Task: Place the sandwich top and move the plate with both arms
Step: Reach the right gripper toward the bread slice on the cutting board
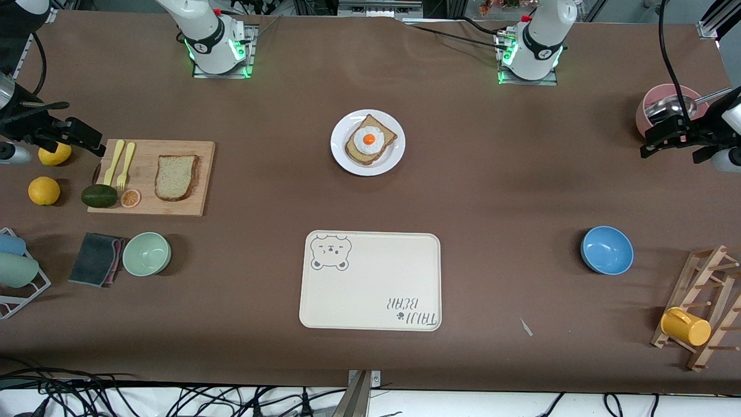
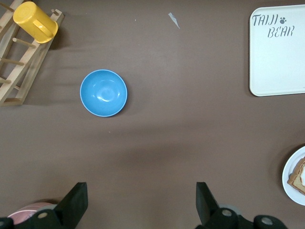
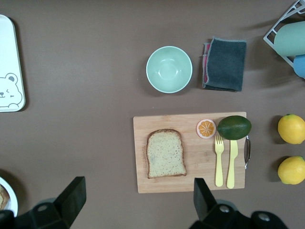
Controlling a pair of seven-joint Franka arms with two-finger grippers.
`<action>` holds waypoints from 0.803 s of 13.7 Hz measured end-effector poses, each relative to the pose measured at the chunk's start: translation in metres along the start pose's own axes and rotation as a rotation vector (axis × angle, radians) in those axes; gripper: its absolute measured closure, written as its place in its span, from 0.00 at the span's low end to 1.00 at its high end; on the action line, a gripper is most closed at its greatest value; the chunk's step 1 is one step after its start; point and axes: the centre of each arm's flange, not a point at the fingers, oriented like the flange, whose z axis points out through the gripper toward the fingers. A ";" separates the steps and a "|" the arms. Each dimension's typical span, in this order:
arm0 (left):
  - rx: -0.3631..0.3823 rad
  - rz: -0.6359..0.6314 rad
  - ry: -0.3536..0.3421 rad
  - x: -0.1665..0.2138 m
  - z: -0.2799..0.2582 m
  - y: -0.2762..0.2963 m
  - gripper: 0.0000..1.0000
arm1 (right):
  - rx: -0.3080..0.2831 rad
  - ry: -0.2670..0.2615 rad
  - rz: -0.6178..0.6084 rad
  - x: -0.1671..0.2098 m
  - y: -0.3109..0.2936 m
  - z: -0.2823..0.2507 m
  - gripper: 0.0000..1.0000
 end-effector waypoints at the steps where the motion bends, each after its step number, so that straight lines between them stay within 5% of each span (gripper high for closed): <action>1: 0.000 0.000 -0.001 0.000 0.001 0.001 0.00 | 0.000 -0.001 0.001 0.000 0.000 0.000 0.00; 5: -0.001 -0.007 -0.007 0.000 0.002 0.001 0.00 | 0.000 -0.008 0.003 0.003 0.000 0.005 0.00; 11: -0.001 -0.023 -0.016 -0.001 0.005 -0.001 0.00 | -0.006 -0.107 -0.010 0.027 -0.009 0.068 0.00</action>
